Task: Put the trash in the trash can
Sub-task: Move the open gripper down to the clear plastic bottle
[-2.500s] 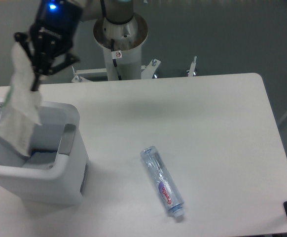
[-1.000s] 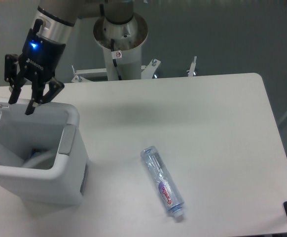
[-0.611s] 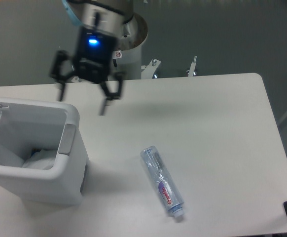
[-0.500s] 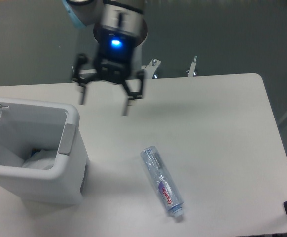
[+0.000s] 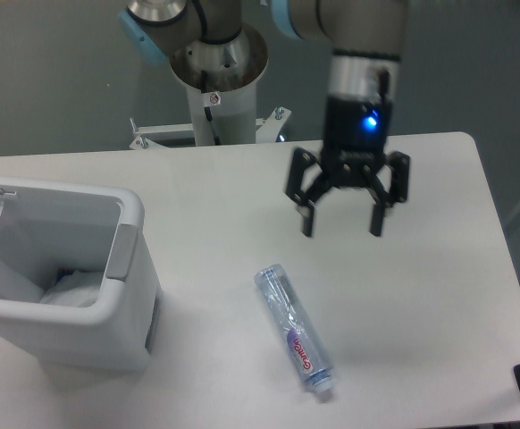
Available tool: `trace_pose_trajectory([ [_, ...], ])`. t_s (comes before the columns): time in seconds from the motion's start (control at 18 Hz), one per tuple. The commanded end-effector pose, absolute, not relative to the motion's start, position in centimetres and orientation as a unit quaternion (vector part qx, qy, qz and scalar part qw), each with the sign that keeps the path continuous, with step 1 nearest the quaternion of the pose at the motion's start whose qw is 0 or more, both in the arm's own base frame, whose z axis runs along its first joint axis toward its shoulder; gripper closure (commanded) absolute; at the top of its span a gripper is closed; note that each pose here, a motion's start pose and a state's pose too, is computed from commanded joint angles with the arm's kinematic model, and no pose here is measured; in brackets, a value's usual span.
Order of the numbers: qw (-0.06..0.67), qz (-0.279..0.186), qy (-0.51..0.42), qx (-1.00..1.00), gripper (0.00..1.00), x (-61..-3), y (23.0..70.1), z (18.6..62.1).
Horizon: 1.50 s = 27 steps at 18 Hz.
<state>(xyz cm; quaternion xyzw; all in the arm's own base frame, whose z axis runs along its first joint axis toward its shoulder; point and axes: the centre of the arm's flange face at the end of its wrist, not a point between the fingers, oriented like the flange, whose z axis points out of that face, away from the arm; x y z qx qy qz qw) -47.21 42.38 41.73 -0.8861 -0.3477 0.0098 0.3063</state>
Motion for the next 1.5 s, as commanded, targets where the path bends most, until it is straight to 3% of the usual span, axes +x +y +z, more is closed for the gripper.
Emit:
trace_pose_trajectory([
  [0.22,0.265,-0.002,-0.364,-0.893,0.0,-50.7,44.0,35.7],
  [0.44,0.248,-0.006,-0.382,-0.89,0.0,-53.0,47.0,32.7],
  [0.89,0.188,0.008,-0.354,-0.916,0.0,-52.5,52.7,25.2],
  [1.28,0.156,0.008,-0.334,-0.93,0.0,-49.3,55.4,21.9],
  [1.5,0.153,0.013,-0.329,-0.932,0.0,-48.6,55.9,22.1],
])
